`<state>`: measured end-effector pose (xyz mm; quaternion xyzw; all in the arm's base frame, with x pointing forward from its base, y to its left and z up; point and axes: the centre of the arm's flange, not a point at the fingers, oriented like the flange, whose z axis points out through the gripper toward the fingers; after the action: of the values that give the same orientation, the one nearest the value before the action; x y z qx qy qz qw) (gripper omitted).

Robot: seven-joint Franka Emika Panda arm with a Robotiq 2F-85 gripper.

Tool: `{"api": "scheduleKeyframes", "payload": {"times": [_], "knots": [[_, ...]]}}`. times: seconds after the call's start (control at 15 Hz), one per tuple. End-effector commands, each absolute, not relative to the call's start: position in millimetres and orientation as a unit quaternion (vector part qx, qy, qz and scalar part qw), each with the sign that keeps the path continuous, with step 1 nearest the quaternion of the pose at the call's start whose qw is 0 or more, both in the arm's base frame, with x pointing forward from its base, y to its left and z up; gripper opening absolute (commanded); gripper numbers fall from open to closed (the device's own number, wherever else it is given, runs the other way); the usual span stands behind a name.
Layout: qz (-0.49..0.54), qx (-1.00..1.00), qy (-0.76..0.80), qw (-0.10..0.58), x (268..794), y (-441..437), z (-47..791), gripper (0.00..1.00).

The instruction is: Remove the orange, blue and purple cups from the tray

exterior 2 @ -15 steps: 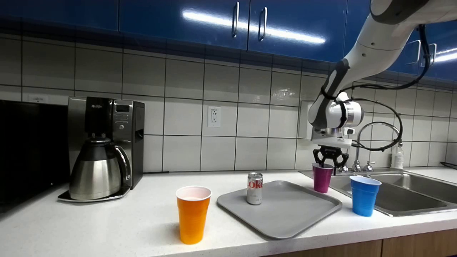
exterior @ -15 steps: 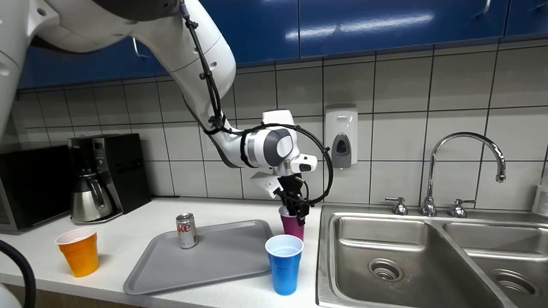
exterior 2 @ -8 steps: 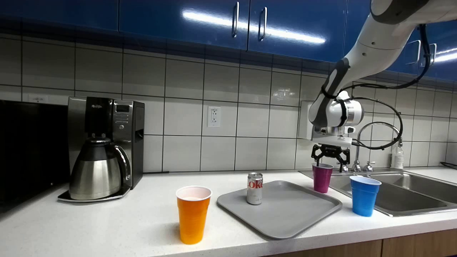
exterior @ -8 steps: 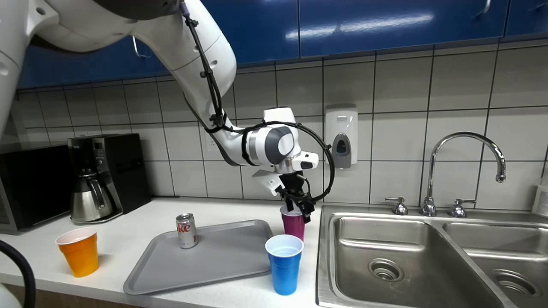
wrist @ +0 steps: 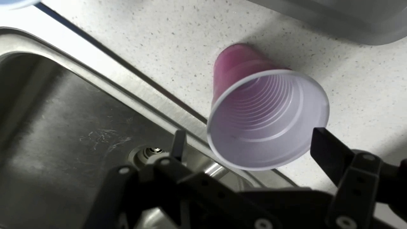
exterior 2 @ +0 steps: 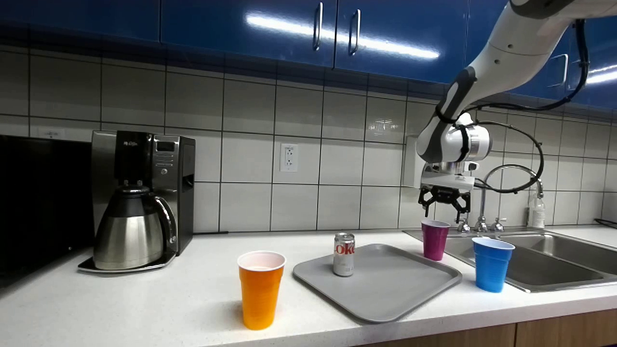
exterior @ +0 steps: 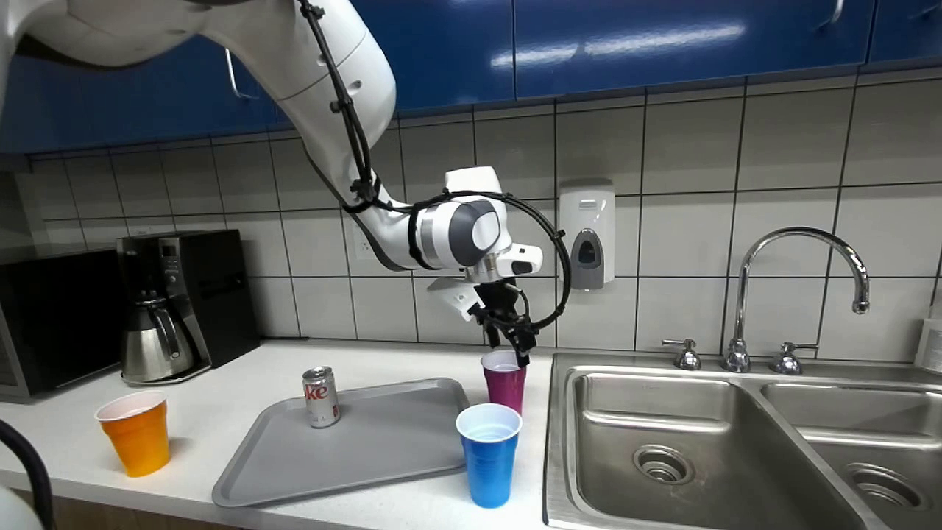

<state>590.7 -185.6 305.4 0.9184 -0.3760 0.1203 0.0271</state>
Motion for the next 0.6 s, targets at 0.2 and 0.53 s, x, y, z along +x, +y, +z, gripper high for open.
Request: {"api": "scheduleKeyframes", "payload": {"times": [0.2,0.53], "knots": [[0.126,0.927,-0.353,0.025,552,-149,335,1.00],[0.131,0.933,-0.334,0.020,526,-115,357,1.00]]}}
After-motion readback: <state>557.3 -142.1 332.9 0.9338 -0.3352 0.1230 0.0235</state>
